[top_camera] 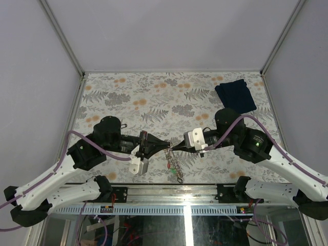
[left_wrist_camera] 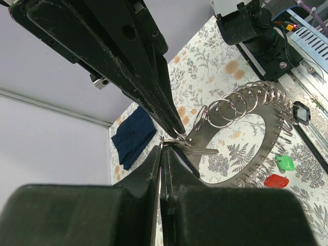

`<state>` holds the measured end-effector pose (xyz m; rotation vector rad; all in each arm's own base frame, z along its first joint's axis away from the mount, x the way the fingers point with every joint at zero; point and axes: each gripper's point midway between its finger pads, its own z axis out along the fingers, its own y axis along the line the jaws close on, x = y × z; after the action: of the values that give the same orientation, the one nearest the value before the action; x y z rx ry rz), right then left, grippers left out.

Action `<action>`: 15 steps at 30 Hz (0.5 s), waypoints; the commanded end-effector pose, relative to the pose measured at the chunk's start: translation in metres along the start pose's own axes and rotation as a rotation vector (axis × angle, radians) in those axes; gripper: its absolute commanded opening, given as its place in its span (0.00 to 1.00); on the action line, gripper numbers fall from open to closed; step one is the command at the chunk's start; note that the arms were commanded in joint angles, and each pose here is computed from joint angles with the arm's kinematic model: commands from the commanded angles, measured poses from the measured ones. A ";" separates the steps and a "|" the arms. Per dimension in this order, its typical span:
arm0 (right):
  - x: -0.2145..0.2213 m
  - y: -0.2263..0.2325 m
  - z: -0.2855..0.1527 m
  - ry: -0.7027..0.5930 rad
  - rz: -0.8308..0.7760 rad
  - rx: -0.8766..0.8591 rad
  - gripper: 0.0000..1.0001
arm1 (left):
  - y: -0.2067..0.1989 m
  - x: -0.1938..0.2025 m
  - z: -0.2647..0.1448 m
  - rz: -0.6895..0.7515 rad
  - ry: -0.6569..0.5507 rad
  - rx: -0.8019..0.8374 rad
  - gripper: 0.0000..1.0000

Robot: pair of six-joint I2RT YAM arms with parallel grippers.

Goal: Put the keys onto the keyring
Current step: Insert the key onto the keyring.

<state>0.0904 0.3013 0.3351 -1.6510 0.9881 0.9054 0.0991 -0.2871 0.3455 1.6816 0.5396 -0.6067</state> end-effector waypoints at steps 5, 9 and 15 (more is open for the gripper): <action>-0.038 -0.014 -0.006 -0.094 -0.042 0.045 0.00 | 0.006 -0.011 -0.001 0.041 -0.015 -0.004 0.00; -0.038 -0.016 -0.006 -0.090 -0.034 0.055 0.00 | 0.004 -0.012 0.000 0.042 -0.011 0.005 0.00; -0.036 -0.018 -0.006 -0.082 -0.027 0.065 0.00 | 0.002 -0.011 0.000 0.043 0.003 0.017 0.00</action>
<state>0.0898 0.3010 0.3356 -1.6347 1.0212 0.9252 0.0942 -0.2891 0.3423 1.7061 0.5280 -0.6043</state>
